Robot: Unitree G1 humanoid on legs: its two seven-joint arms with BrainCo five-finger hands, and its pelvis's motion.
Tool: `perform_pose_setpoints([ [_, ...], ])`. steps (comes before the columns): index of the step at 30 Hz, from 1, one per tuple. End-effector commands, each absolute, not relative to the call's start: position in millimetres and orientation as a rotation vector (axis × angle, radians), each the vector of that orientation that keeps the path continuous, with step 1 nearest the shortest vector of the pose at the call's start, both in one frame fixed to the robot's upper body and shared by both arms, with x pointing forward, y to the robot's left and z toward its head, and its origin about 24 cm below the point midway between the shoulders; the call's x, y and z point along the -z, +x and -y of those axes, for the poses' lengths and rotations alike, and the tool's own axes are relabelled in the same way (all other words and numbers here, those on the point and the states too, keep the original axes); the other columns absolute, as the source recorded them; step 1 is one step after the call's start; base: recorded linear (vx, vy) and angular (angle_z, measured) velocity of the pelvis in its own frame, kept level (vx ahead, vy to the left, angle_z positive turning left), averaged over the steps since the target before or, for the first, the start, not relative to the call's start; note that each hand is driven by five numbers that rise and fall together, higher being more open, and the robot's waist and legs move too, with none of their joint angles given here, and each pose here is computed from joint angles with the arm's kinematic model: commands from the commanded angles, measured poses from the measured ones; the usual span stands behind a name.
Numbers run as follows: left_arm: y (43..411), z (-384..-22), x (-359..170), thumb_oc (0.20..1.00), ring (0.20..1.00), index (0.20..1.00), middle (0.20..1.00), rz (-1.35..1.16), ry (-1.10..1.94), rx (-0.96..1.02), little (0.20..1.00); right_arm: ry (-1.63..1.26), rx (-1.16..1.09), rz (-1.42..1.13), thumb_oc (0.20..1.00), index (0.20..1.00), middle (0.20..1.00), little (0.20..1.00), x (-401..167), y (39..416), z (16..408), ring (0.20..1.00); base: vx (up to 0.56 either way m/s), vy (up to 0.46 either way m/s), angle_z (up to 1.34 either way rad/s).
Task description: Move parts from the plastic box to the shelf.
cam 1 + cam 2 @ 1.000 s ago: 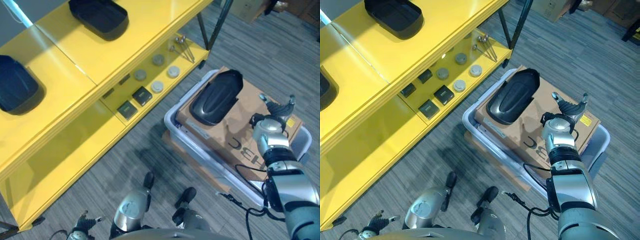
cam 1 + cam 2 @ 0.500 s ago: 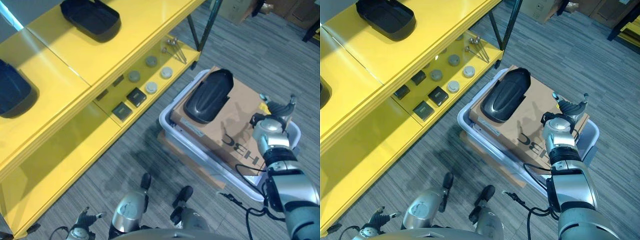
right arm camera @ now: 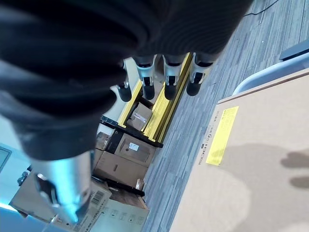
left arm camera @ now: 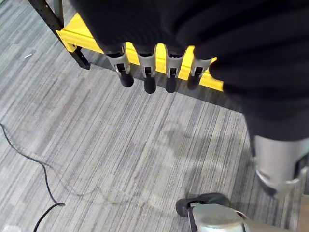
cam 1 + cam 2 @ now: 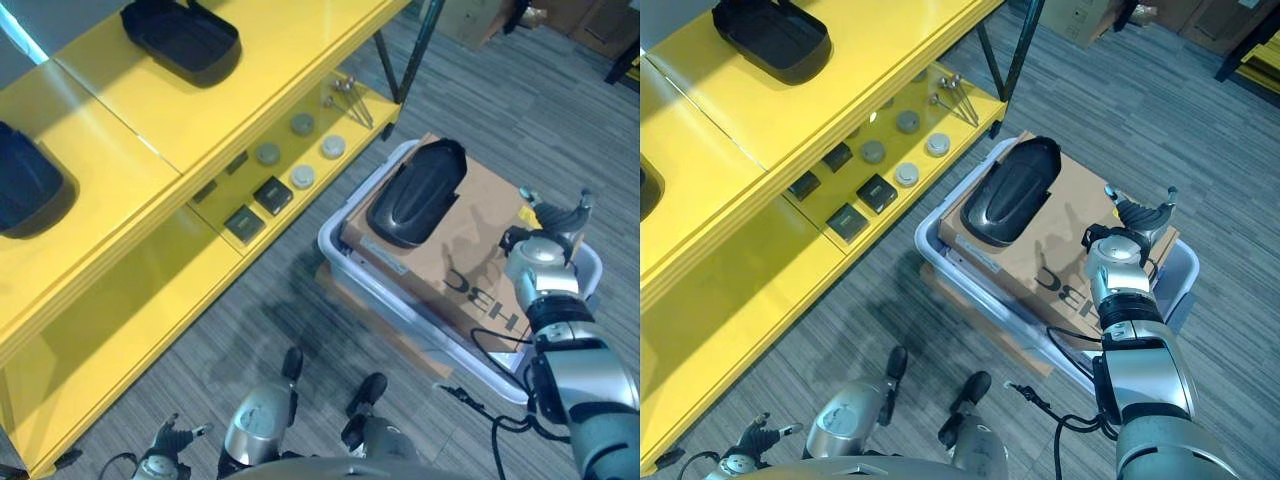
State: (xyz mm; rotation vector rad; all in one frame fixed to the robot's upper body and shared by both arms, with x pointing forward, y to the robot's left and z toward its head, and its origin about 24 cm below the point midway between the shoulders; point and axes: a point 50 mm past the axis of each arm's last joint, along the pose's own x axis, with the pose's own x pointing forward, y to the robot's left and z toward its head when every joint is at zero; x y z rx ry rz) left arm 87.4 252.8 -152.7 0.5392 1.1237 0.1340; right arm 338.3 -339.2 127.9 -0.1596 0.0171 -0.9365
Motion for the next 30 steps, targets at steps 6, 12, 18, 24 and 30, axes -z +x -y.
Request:
perform_pose_setpoints([
  [6,65.7,-265.1,154.3,1.000,1.000,1.000,1.000,-1.198,0.587,-0.134,1.000,-0.221,0.968,0.083,1.000,1.000,1.000,1.000,-147.4,330.1,353.1,1.000,0.00,0.000,0.00],
  [12,65.7,-265.1,154.3,1.000,1.000,1.000,1.000,-1.198,0.587,-0.134,1.000,-0.221,0.968,0.083,1.000,1.000,1.000,1.000,-147.4,330.1,353.1,1.000,0.00,0.000,0.00],
  [18,65.7,-265.1,154.3,1.000,1.000,1.000,1.000,-1.198,0.587,-0.134,1.000,-0.221,0.968,0.083,1.000,1.000,1.000,1.000,-147.4,330.1,353.1,1.000,0.00,0.000,0.00],
  [24,65.7,-265.1,154.3,1.000,1.000,1.000,1.000,-1.198,0.587,-0.134,1.000,-0.221,0.968,0.083,1.000,1.000,1.000,1.000,-147.4,330.1,353.1,1.000,0.00,0.000,0.00],
  [30,65.7,-265.1,154.3,1.000,1.000,1.000,1.000,-1.198,0.587,-0.134,1.000,-0.221,0.968,0.083,1.000,1.000,1.000,1.000,-147.4,330.1,353.1,1.000,0.00,0.000,0.00],
])
